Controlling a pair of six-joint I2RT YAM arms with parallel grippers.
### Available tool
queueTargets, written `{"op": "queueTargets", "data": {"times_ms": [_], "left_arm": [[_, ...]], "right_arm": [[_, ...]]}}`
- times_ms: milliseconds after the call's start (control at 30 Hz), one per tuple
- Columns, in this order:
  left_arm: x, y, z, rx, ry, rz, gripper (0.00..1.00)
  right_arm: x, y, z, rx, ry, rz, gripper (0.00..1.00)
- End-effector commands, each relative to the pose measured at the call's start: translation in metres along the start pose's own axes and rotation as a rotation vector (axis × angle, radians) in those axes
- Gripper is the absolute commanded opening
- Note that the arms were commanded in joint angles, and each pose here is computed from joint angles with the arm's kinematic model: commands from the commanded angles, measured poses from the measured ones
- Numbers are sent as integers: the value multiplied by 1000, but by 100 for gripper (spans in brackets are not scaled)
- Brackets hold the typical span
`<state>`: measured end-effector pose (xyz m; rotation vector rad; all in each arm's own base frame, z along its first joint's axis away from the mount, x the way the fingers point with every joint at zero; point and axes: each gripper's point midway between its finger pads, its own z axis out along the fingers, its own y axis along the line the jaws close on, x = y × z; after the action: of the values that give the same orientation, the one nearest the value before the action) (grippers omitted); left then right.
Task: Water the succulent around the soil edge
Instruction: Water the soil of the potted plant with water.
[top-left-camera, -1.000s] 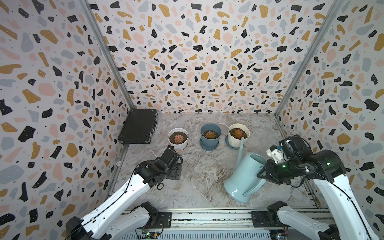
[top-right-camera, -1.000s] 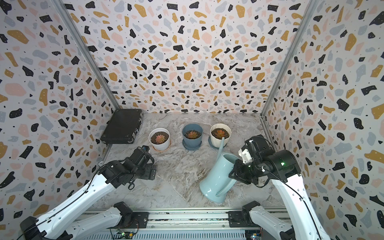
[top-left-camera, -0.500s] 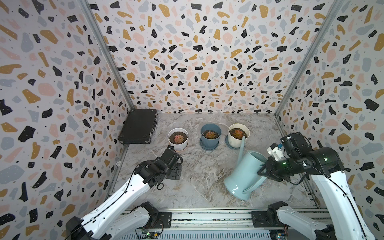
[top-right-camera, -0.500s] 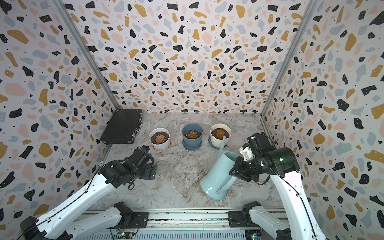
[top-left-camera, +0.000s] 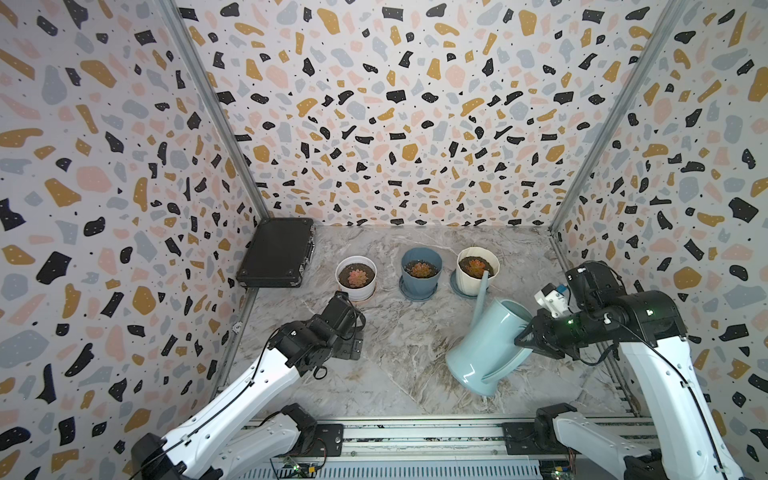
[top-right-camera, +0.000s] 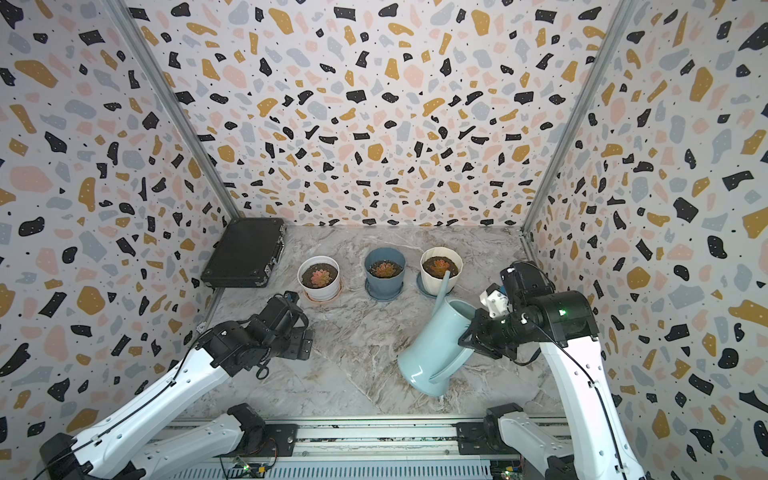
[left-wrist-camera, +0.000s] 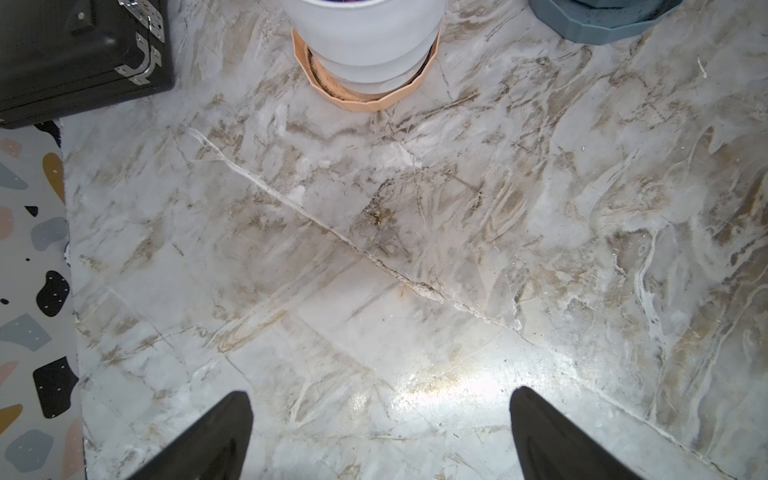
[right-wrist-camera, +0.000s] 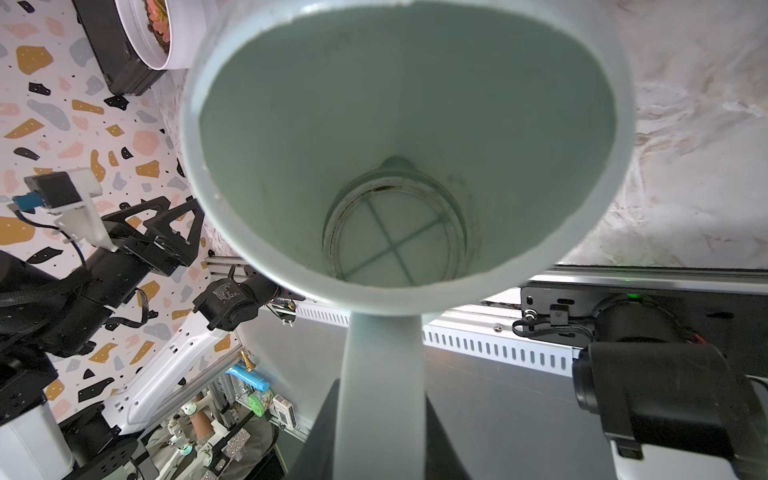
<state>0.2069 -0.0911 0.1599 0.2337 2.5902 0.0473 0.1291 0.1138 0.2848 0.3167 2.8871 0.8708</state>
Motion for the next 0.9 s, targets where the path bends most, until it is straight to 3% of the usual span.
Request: {"op": "queueTargets", "data": {"times_ms": [0, 867], "left_arm": [[-5, -1, -2, 3, -26, 18, 99], [-6, -4, 0, -2, -26, 53, 99]], "right_arm": [[44, -13, -11, 41, 153, 80, 0], [36, -1, -10, -69, 176, 155, 0]]}}
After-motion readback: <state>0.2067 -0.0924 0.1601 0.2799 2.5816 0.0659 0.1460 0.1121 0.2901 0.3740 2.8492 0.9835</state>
